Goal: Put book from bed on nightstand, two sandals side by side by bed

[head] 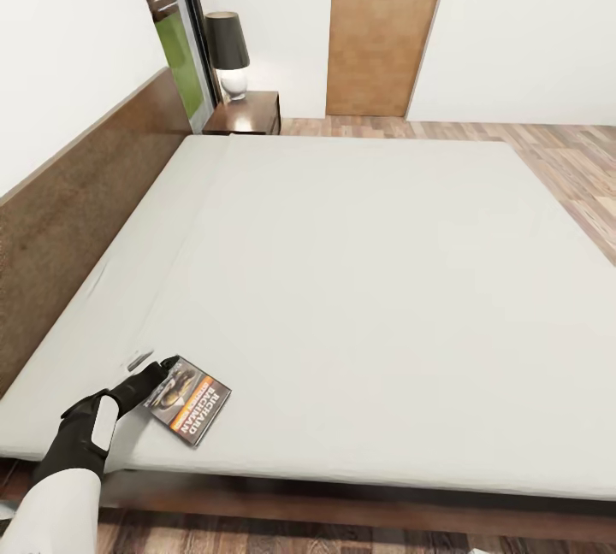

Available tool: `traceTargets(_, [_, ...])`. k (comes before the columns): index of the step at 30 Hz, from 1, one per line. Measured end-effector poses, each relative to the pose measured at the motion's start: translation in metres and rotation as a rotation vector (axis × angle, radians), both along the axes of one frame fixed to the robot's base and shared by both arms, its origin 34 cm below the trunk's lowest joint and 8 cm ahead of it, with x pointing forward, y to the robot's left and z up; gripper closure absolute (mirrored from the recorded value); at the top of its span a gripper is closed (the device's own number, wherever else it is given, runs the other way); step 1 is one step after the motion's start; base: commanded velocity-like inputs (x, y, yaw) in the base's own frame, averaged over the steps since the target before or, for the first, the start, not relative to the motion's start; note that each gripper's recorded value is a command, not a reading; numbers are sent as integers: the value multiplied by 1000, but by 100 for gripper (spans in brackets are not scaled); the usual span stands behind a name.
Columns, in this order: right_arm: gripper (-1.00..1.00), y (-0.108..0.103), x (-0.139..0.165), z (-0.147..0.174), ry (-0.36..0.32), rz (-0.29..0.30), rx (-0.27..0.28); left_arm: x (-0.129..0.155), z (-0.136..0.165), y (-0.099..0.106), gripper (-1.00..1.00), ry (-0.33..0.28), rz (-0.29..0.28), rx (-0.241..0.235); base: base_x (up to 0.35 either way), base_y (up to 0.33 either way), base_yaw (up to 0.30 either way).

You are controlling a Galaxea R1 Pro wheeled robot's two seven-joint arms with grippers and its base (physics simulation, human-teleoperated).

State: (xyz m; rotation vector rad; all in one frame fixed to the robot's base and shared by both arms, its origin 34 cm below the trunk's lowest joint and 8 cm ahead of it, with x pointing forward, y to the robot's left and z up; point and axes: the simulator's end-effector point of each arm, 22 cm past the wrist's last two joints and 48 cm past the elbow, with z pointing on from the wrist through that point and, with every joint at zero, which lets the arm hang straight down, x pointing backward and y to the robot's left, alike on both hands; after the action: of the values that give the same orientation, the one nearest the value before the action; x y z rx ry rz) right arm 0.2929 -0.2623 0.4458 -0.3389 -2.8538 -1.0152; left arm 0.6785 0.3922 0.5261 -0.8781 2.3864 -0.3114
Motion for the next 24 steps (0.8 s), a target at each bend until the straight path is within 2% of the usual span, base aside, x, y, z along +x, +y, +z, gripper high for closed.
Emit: traceTargets(24, [-100, -1, 0, 0, -1, 0, -1, 0, 1, 3, -100, 0, -4, 13, -1, -40, 0])
